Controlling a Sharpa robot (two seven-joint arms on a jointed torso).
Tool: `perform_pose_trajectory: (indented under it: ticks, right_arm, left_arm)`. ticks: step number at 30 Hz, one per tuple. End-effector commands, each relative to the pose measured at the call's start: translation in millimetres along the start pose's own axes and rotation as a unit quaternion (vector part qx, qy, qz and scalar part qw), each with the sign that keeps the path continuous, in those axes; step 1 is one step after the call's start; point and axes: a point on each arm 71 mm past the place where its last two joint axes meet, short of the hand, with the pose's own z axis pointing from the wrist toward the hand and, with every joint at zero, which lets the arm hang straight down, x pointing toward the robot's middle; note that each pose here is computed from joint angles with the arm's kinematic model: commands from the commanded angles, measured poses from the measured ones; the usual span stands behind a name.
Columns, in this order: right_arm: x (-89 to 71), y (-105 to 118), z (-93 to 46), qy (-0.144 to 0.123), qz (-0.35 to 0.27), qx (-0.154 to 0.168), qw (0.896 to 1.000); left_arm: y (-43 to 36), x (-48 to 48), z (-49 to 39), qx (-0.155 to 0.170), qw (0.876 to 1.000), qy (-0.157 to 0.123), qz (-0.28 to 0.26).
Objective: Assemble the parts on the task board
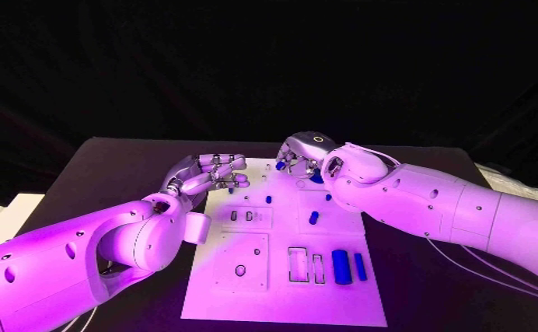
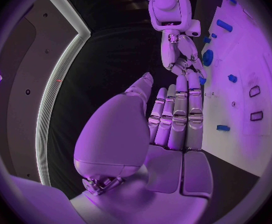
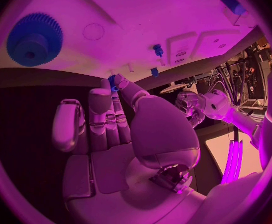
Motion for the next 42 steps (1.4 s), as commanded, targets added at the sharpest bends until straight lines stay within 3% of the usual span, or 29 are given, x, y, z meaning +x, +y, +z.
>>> perform_pose_trajectory:
  ticks: [1, 17, 42]
  right_arm:
    - [-0.8, 0.1, 4.3, -0.014, 0.002, 0.010, 1.000]
    - [6.7, 2.3, 19.5, 0.001, -0.008, 0.042, 0.999]
    - [13.0, 15.4, 27.3, 0.017, -0.003, 0.034, 0.999]
  left_arm:
    - [-2.7, 1.4, 0.8, 0.005, 1.000, 0.009, -0.004]
    - [-5.7, 2.9, 1.3, 0.008, 1.000, 0.012, -0.004]
    - [-8.8, 2.1, 1.2, 0.008, 1.000, 0.013, -0.003]
